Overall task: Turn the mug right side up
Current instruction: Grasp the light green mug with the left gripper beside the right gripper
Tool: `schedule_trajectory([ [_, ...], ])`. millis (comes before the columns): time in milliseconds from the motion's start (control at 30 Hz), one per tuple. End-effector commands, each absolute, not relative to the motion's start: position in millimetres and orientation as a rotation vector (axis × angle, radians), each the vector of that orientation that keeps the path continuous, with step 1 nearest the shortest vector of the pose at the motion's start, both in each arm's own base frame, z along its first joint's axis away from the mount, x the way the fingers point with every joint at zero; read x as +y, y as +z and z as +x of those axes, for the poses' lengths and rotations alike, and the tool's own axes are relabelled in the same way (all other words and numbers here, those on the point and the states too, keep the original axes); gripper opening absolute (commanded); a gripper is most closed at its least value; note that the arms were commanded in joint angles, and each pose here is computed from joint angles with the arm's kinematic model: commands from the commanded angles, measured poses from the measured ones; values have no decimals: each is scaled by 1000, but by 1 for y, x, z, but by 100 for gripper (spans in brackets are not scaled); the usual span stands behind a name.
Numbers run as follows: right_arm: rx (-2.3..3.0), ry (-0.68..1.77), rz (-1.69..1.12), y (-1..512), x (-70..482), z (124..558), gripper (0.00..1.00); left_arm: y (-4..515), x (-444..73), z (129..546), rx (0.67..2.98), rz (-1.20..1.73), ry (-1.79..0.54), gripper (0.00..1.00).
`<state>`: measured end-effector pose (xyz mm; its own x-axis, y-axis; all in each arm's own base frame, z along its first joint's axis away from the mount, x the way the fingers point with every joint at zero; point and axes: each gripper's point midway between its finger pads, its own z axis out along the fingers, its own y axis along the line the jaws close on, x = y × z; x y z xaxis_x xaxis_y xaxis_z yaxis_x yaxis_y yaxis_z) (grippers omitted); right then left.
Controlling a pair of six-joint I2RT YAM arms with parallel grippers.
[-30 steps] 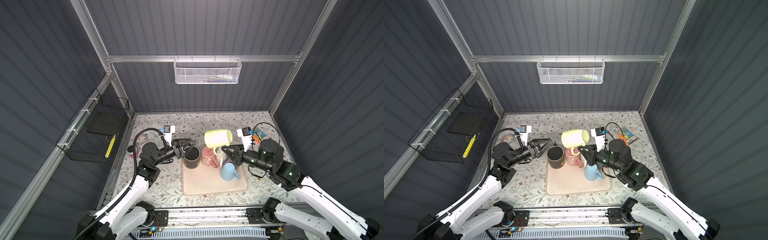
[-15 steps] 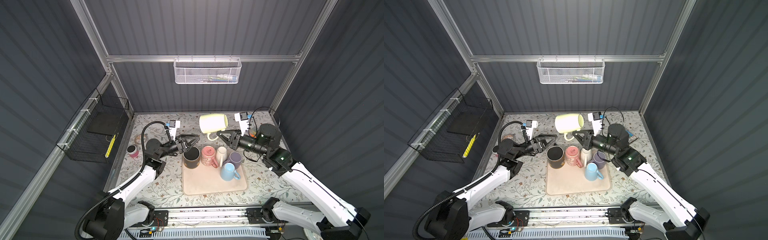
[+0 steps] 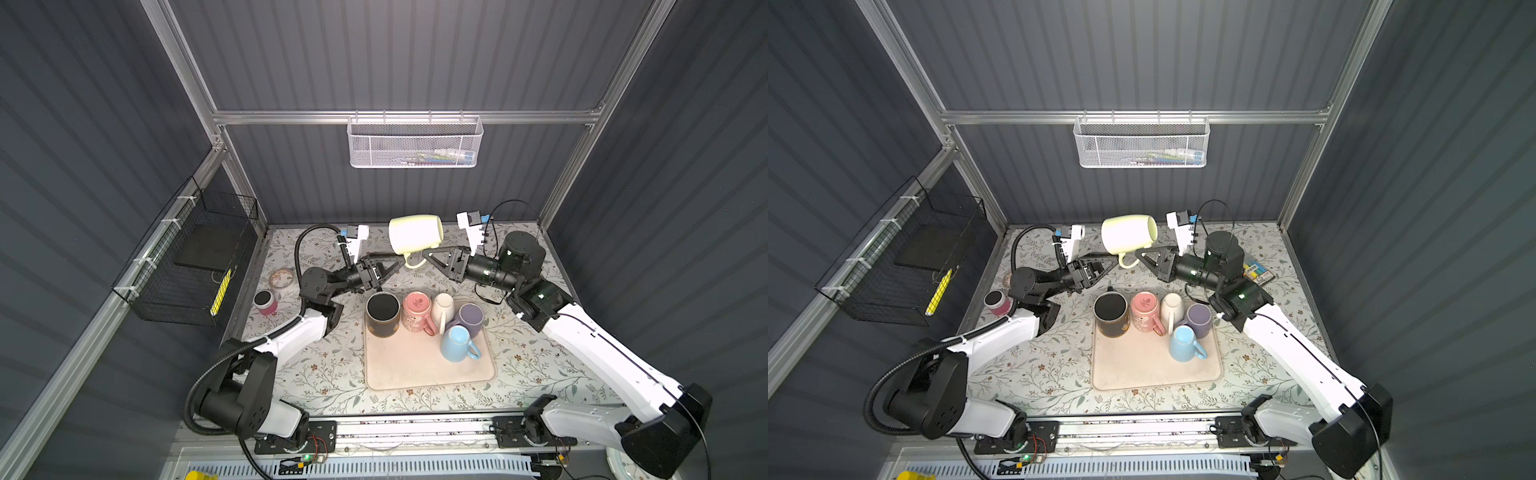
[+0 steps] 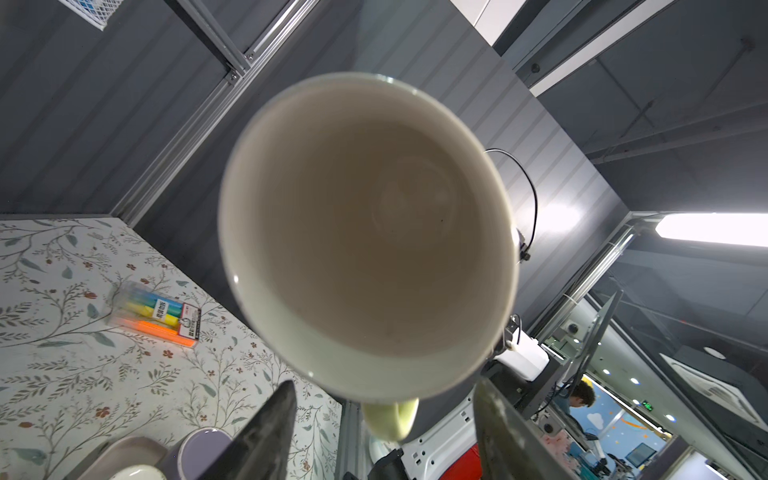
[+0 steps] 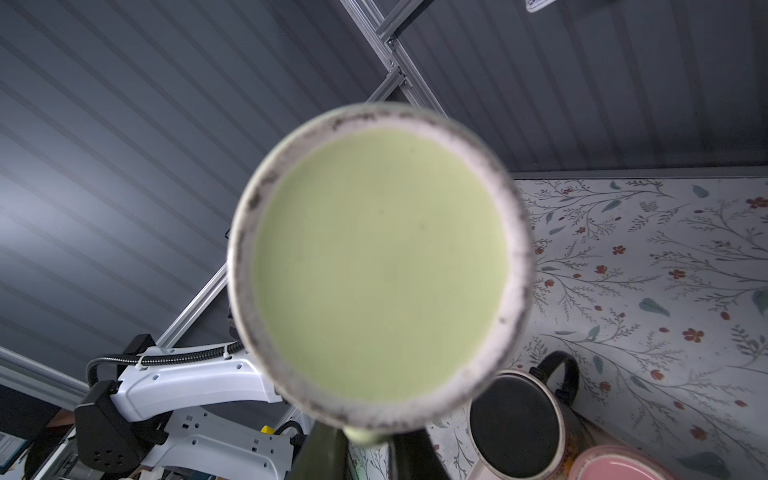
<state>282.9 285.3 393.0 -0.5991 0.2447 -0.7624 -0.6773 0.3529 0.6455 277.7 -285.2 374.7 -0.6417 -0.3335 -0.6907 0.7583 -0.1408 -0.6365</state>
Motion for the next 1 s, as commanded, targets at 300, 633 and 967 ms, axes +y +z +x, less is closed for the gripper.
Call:
schedule_trajectory([
  [300, 1527, 1477, -461, 454, 288, 282, 0, 395, -287, 274, 1266, 578, -1906, 56],
  [633, 1535, 1498, -474, 444, 293, 285, 0, 392, -291, 284, 1286, 564, -1886, 47],
  [967, 1526, 1517, -499, 431, 297, 285, 0, 383, -296, 295, 1318, 533, -1884, 34],
])
